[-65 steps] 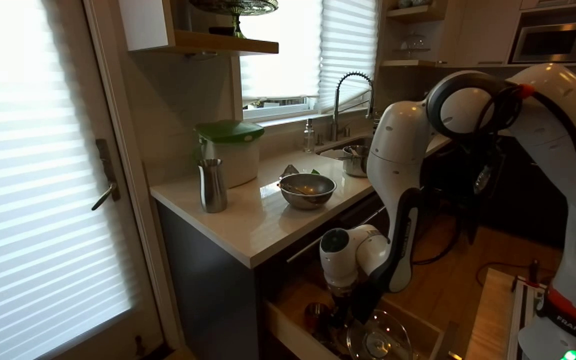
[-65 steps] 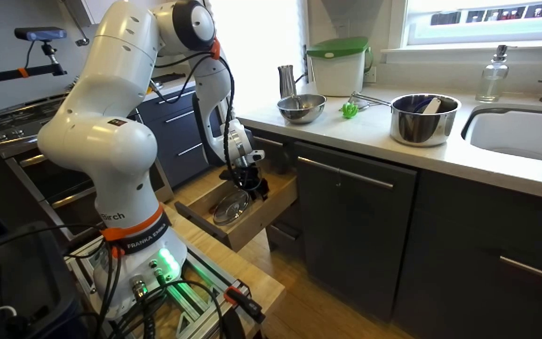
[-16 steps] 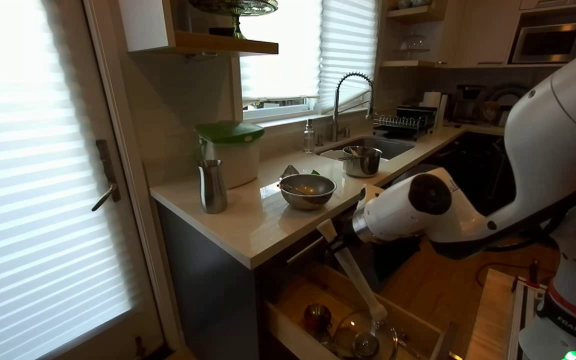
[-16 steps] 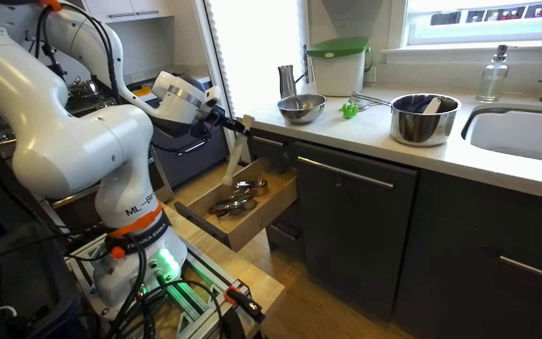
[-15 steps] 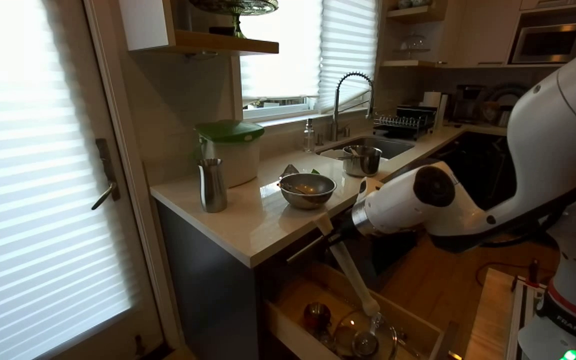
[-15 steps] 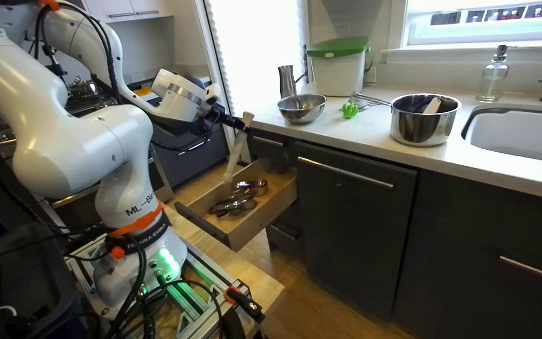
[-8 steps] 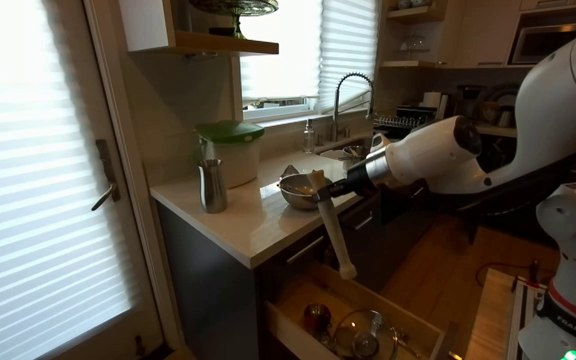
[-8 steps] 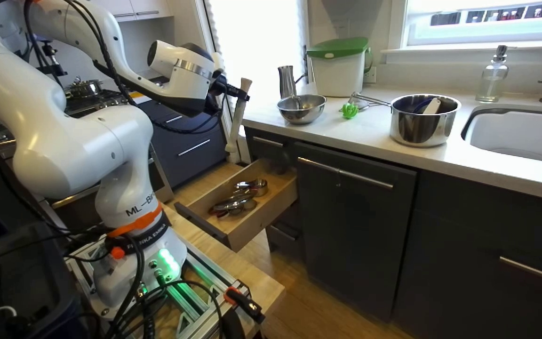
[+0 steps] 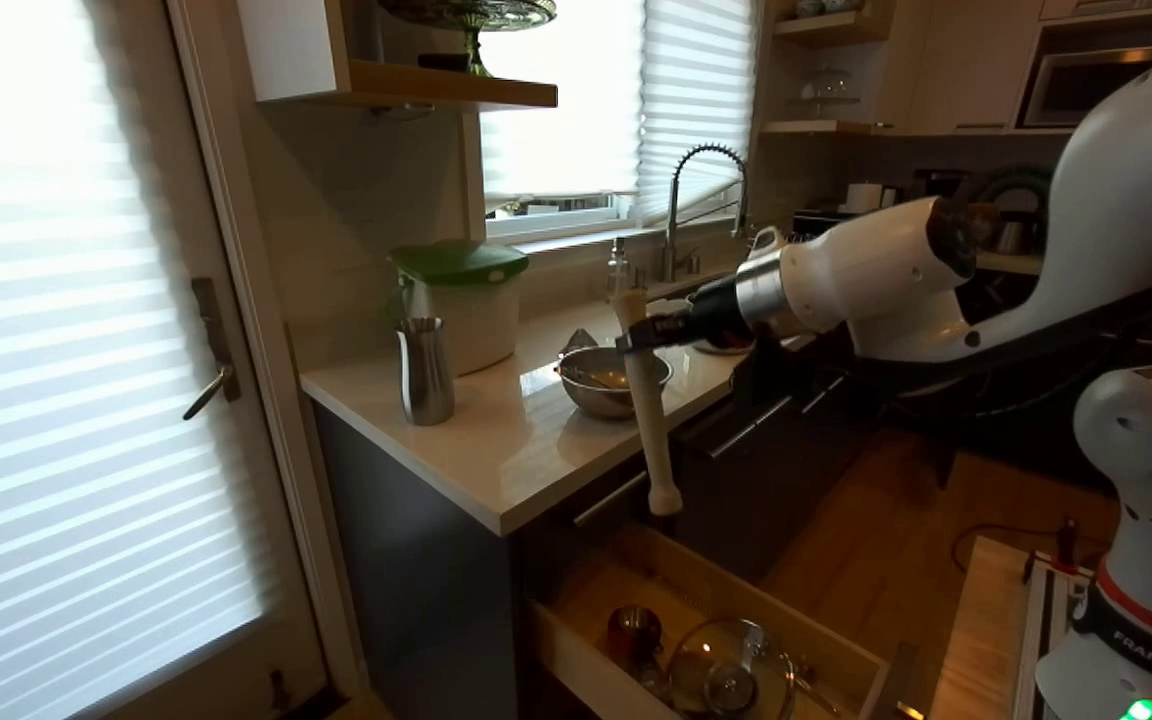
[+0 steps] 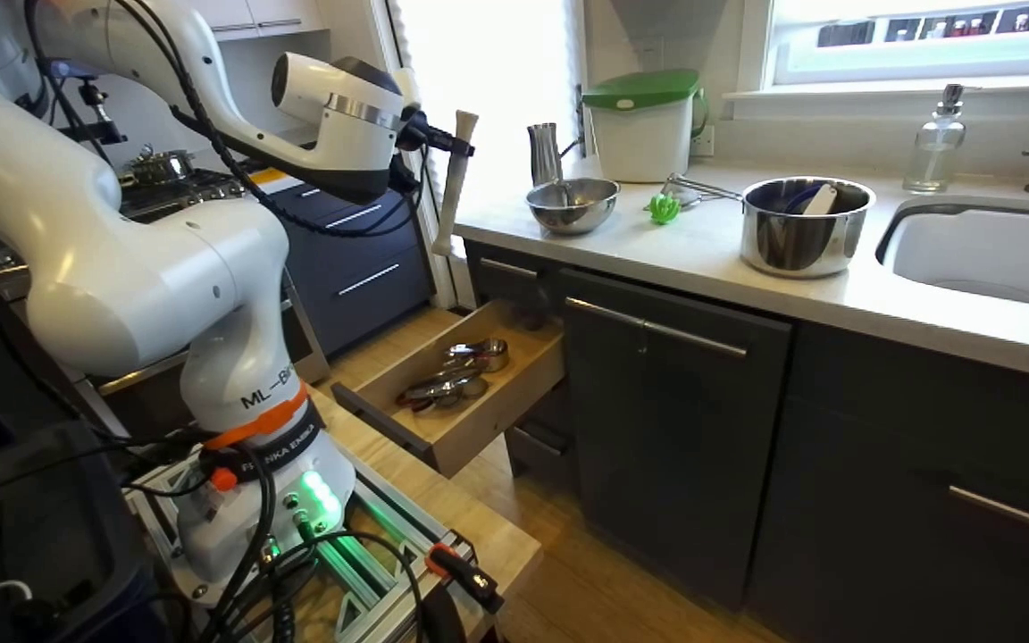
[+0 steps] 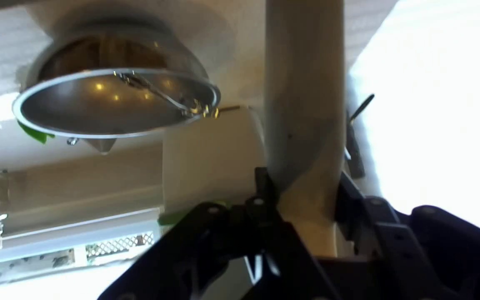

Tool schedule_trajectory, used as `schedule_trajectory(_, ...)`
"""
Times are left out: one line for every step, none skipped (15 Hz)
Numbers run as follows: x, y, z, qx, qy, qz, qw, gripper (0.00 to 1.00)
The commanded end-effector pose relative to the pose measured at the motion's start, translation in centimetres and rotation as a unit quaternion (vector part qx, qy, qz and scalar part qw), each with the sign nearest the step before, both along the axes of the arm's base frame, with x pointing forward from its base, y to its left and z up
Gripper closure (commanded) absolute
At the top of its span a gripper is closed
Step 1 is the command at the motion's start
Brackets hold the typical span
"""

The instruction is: Remove the roller from the top drawer

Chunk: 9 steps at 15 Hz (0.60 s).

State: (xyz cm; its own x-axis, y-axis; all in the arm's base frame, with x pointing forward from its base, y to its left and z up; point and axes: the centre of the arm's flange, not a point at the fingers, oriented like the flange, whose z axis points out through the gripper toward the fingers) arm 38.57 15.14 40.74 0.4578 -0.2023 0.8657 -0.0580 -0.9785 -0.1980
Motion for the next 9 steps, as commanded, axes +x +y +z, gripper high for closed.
schedule_trajectory(-0.9, -0.2, 6.1, 0.042, -0.093, -0.025, 0.9945, 0.87)
schedule_trajectory(-0.8, -0.1, 7.1, 0.051, -0.119, -0.027, 0.9912, 0.87)
schedule_trajectory(-0.5, 0.5, 8.1, 0.044, -0.148, -0.043, 0.987, 0.87)
schedule_trajectory(-0.3, 0.9, 8.6, 0.04, -0.176, -0.047, 0.9824, 0.87)
schedule_trajectory(0.0, -0.2, 8.1, 0.052, -0.131, -0.03, 0.9895, 0.62)
schedule_trajectory(-0.1, 0.1, 8.9, 0.051, -0.15, -0.033, 0.9869, 0.62)
schedule_trajectory(-0.3, 0.4, 9.3, 0.049, -0.16, -0.034, 0.9853, 0.62)
schedule_trajectory(-0.4, 0.6, 9.4, 0.045, -0.165, -0.034, 0.9847, 0.62)
schedule_trajectory(-0.5, 0.7, 9.4, 0.042, -0.167, -0.034, 0.9844, 0.62)
